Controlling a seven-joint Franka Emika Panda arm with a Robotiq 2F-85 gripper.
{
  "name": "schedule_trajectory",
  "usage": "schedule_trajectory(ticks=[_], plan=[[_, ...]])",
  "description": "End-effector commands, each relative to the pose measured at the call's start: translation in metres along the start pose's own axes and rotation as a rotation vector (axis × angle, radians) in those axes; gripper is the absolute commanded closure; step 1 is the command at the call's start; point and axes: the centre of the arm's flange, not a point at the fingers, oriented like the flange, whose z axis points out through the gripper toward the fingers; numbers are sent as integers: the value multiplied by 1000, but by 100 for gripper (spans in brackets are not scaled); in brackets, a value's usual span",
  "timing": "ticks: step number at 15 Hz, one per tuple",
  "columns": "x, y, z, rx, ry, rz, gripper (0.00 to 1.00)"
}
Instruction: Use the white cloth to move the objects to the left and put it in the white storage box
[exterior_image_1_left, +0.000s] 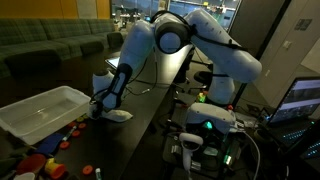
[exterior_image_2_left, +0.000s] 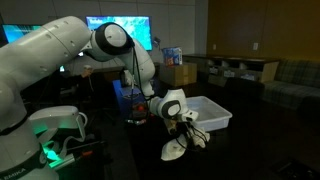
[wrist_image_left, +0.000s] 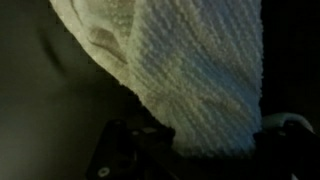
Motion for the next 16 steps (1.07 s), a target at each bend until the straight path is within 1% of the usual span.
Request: schedule_trajectory(ticks=[1, 9, 16], plan=[[-6, -30, 9, -15, -2, -31, 91], [-24, -63, -6, 9, -15, -62, 91], [-60, -116, -17, 81, -50, -123, 91]])
